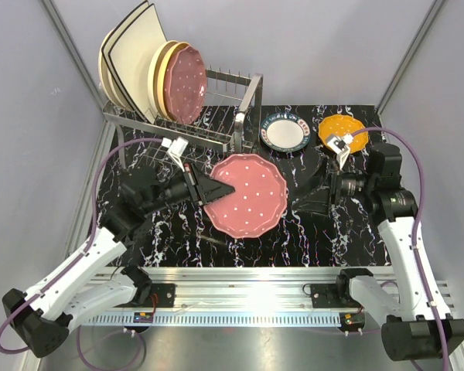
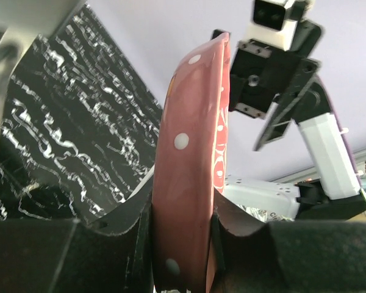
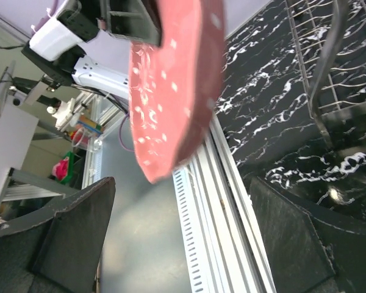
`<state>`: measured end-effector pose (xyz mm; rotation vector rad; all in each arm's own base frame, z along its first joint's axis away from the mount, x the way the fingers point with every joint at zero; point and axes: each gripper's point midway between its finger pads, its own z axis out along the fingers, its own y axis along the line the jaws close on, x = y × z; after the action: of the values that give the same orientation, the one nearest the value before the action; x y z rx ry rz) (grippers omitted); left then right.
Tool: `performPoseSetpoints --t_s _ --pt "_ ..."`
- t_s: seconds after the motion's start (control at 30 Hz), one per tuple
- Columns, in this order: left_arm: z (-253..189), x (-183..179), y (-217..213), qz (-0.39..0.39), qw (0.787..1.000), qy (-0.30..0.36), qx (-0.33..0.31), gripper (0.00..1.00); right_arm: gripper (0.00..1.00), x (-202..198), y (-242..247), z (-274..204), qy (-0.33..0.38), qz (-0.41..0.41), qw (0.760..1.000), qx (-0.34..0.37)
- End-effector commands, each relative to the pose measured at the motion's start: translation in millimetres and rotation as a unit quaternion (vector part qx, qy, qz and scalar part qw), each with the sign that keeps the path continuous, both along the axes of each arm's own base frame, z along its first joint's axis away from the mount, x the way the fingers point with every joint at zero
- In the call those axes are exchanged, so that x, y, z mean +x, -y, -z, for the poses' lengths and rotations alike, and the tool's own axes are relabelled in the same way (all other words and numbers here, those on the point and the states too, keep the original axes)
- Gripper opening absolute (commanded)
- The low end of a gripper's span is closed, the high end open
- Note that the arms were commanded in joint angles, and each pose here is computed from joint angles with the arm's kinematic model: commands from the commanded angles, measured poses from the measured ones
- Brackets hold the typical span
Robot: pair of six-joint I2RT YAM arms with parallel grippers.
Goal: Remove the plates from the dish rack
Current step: Pass the plate from the left arm to the right
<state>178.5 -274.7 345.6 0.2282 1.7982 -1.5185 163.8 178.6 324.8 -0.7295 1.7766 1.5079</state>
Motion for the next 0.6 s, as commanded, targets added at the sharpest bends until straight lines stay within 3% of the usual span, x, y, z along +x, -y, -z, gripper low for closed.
performPoseSetpoints --t_s 0.0,0.3,0.57 --pt "-56 -8 -1 0.005 0.993 0.071 -0.096 0.0 1.0 16 -10 -7 0.0 0.014 1.0 0.005" --pt "-30 -1 8 0.0 0.994 0.044 -0.101 0.0 0.98 42 -28 26 -0.053 0.035 0.998 -0.024" --pt "-17 8 14 -0.011 0.994 0.035 -0.1 0.0 0.88 39 -41 37 -0.084 0.011 0.996 -0.014"
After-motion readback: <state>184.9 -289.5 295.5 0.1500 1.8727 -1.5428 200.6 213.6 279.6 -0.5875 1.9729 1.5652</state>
